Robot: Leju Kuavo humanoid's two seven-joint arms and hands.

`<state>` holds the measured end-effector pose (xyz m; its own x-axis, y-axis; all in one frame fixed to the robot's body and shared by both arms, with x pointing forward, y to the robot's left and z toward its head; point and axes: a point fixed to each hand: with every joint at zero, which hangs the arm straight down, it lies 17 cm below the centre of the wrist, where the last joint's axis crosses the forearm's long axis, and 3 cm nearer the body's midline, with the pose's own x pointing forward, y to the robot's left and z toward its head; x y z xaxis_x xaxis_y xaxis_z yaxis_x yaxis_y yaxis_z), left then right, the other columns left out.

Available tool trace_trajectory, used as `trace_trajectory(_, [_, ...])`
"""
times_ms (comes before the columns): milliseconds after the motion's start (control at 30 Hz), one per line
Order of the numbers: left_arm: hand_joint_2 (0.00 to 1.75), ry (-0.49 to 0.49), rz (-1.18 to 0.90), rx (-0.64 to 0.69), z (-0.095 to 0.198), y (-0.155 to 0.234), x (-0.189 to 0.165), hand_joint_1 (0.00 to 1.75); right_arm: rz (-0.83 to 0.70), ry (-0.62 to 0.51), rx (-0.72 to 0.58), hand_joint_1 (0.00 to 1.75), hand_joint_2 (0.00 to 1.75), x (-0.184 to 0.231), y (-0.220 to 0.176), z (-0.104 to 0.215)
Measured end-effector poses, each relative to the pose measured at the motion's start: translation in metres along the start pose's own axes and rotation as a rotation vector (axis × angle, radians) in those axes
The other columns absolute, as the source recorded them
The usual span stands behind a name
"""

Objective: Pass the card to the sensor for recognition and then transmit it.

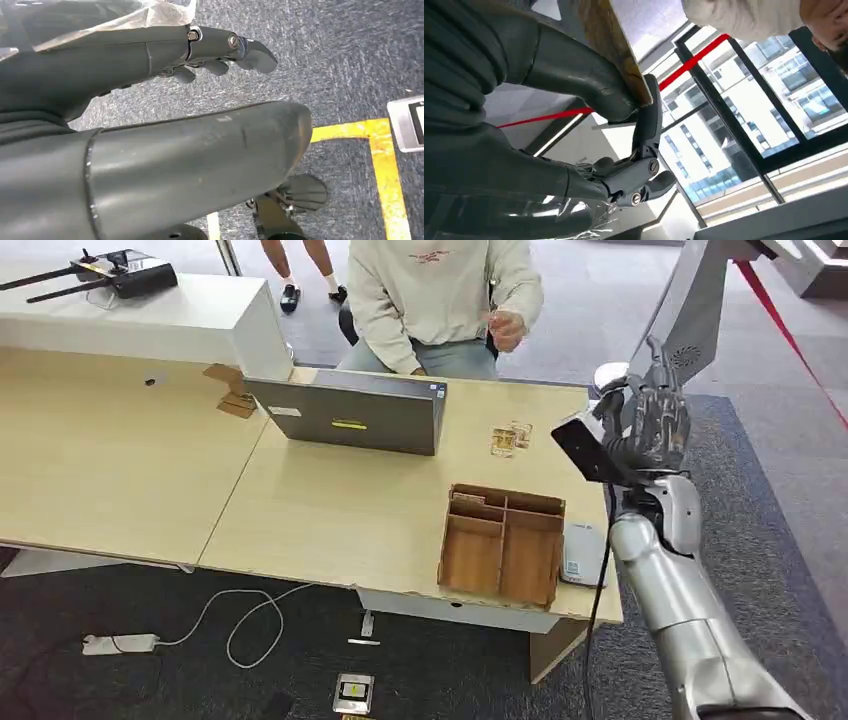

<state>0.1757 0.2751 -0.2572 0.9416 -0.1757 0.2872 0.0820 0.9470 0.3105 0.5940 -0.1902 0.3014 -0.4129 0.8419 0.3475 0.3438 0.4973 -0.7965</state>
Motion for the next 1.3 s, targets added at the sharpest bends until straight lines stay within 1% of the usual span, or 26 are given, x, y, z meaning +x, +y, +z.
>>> trace_trajectory(200, [0.0, -0.023, -0.059, -0.009, 0.0, -0.002, 0.008, 0.0, 0.017, -0.021, 0.026, 1.75, 1.75, 0.011, 0.01, -0.001])
trace_trajectory(433, [0.0, -0.052, -0.127, -0.009, 0.0, -0.001, 0.027, 0.0, 0.029, -0.09, 0.038, 1.75, 1.75, 0.045, 0.013, -0.027])
trace_trajectory(633, [0.0, -0.061, -0.153, -0.01, 0.0, -0.001, 0.03, 0.0, 0.023, -0.102, 0.063, 1.75, 1.75, 0.063, 0.023, -0.039])
trace_trajectory(967, [0.0, -0.065, -0.185, -0.011, 0.0, -0.002, 0.031, 0.0, 0.019, -0.093, 0.103, 1.75, 1.75, 0.067, 0.038, -0.04])
trace_trajectory(1000, [0.0, -0.064, -0.185, -0.011, 0.0, -0.002, 0.031, 0.0, 0.018, -0.091, 0.108, 1.31, 1.75, 0.066, 0.04, -0.039])
trace_trajectory(1033, [0.0, -0.064, -0.185, -0.011, 0.0, -0.002, 0.031, 0.0, 0.018, -0.087, 0.113, 0.05, 1.75, 0.065, 0.042, -0.038])
trace_trajectory(1067, [0.0, -0.064, -0.185, -0.011, 0.0, -0.002, 0.031, 0.0, 0.019, -0.083, 0.119, 0.0, 1.75, 0.063, 0.044, -0.037])
trace_trajectory(1200, [0.0, -0.064, -0.185, -0.011, 0.0, -0.002, 0.031, 0.0, 0.023, -0.072, 0.122, 0.0, 1.75, 0.059, 0.048, -0.034])
trace_trajectory(1300, [0.0, -0.062, -0.183, -0.012, 0.0, -0.002, 0.03, 0.0, 0.031, -0.071, 0.084, 0.0, 1.75, 0.056, 0.041, -0.035])
